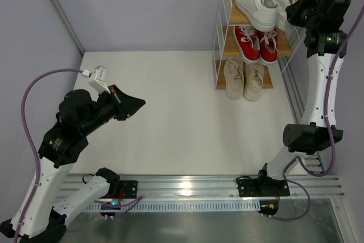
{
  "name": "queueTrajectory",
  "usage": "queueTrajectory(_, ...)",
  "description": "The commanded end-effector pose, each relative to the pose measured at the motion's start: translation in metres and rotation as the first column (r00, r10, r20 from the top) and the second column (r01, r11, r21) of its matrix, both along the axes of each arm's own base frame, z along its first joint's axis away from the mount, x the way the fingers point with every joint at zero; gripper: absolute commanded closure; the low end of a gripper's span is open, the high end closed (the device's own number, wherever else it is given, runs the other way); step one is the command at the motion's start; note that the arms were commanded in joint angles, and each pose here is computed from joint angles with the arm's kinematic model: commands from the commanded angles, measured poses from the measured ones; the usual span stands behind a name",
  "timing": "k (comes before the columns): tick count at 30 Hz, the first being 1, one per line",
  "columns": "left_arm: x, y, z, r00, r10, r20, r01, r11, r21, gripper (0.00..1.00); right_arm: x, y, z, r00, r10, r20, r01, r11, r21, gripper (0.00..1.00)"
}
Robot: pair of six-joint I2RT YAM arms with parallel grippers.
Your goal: Place and organize the shoes onto the shoe shelf
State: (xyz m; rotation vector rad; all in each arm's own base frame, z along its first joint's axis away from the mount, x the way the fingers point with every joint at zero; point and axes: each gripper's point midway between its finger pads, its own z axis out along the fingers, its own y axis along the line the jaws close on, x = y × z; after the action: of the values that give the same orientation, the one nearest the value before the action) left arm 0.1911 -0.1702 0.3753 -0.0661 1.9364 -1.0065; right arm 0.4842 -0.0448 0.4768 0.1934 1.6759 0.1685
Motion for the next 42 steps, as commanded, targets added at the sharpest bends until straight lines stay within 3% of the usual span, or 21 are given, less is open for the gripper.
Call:
queueTrajectory(1, 0.003, -0.002, 0.001, 1.0, 0.0, 0.013, 0.0, 1.0, 0.001, 1.0, -0.004, 0.042, 0.015, 0.976, 0.21, 0.055, -0.211, 0.977, 0.017, 0.96)
queueTrajectory(7, 0.003, -0.002, 0.001, 1.0, 0.001, 0.013, -0.001, 1.0, -0.004, 1.0, -0.009, 0.047, 0.022, 0.972, 0.221, 0.075, -0.224, 0.974, 0.028, 0.95)
queueTrajectory(11, 0.003, -0.004, 0.002, 1.0, -0.004, 0.013, 0.004, 1.0, -0.016, 1.0, -0.011, 0.043, 0.026, 0.985, 0.149, 0.081, -0.152, 0.988, 0.027, 0.77)
queueTrajectory(13, 0.003, -0.004, 0.0, 1.0, -0.005, 0.007, 0.005, 1.0, -0.019, 1.0, -0.012, 0.041, 0.028, 0.99, 0.11, 0.085, -0.113, 0.993, 0.026, 0.63)
queueTrajectory(21, 0.001, -0.004, -0.001, 1.0, -0.006, 0.004, 0.006, 1.0, -0.027, 1.0, -0.012, 0.056, 0.022, 0.997, 0.007, 0.078, -0.008, 1.0, 0.021, 0.7)
queueTrajectory(32, -0.001, -0.001, -0.002, 1.0, 0.001, 0.006, -0.001, 1.0, -0.022, 1.0, -0.005, 0.076, 0.012, 0.994, -0.087, 0.064, 0.078, 0.988, 0.13, 0.68)
queueTrajectory(42, -0.004, 0.003, 0.0, 1.0, 0.012, 0.014, -0.012, 1.0, -0.019, 1.0, 0.01, 0.075, 0.009, 0.986, -0.155, 0.064, 0.148, 0.984, 0.102, 0.68)
